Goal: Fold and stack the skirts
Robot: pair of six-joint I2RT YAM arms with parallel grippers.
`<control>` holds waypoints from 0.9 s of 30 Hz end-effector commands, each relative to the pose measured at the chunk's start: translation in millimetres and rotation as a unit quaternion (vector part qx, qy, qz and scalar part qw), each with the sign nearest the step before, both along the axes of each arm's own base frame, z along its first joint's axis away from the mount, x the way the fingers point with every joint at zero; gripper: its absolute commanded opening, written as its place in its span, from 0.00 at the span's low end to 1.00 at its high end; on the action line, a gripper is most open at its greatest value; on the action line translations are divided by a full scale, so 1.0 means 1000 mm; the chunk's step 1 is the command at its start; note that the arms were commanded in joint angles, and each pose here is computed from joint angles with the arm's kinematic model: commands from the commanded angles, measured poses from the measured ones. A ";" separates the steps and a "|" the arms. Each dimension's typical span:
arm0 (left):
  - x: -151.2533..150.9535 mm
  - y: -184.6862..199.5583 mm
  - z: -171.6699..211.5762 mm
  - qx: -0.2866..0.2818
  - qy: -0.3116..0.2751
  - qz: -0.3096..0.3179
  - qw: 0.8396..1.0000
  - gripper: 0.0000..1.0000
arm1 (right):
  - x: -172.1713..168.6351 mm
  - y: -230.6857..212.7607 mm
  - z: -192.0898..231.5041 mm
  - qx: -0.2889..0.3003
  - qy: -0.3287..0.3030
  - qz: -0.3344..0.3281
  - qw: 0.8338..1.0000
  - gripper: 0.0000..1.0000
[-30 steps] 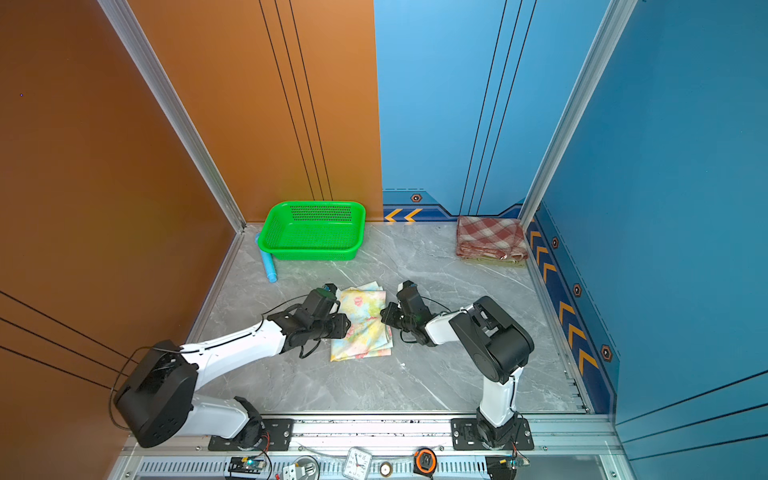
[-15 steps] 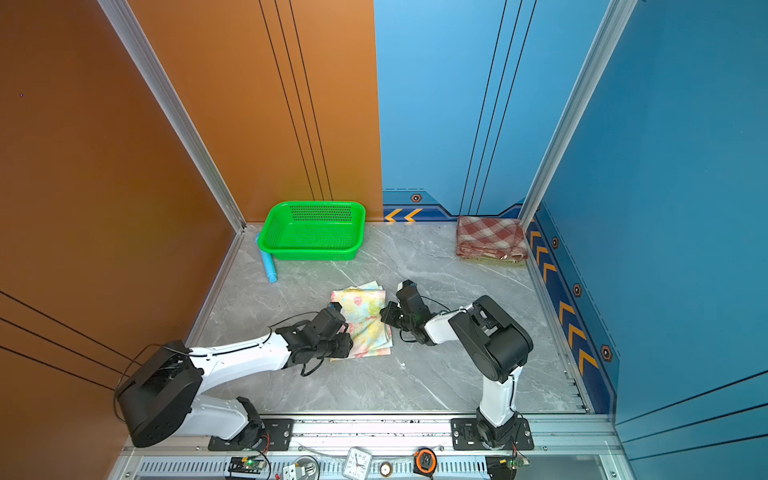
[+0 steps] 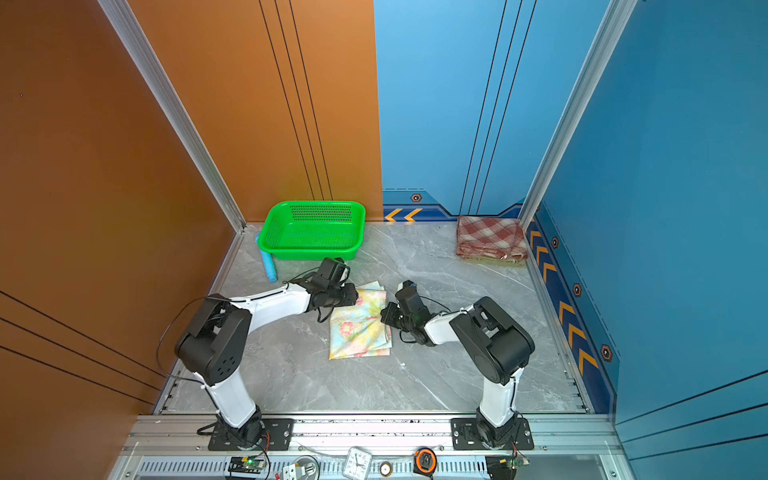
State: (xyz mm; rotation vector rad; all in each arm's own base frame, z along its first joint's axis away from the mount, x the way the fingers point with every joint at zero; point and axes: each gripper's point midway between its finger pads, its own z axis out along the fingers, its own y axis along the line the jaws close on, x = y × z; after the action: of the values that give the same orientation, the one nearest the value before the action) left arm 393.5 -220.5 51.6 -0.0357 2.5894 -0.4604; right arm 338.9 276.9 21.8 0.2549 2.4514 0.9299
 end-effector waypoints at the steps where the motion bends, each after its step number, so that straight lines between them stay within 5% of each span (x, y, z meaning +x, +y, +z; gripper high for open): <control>1: 0.008 0.011 -0.020 0.015 0.016 -0.004 1.000 0.44 | -0.041 -0.039 -0.056 -0.102 0.092 -0.004 0.991 0.00; 8: 0.008 0.031 -0.038 0.023 0.038 0.025 0.999 0.42 | -0.042 -0.038 -0.057 -0.102 0.093 -0.003 0.990 0.00; 22: -0.022 0.041 0.029 0.018 0.006 0.034 0.999 0.44 | -0.040 -0.037 -0.066 -0.101 0.102 -0.005 0.990 0.00; 27: -0.054 0.041 -0.005 0.043 0.047 0.024 0.998 0.43 | -0.038 -0.035 -0.067 -0.100 0.103 -0.004 0.990 0.00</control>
State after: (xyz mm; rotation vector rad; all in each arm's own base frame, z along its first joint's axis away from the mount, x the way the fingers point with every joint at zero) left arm 361.5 -188.9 71.9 -0.0829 2.6017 -0.4209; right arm 339.5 276.6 20.8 0.2551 2.4545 0.9186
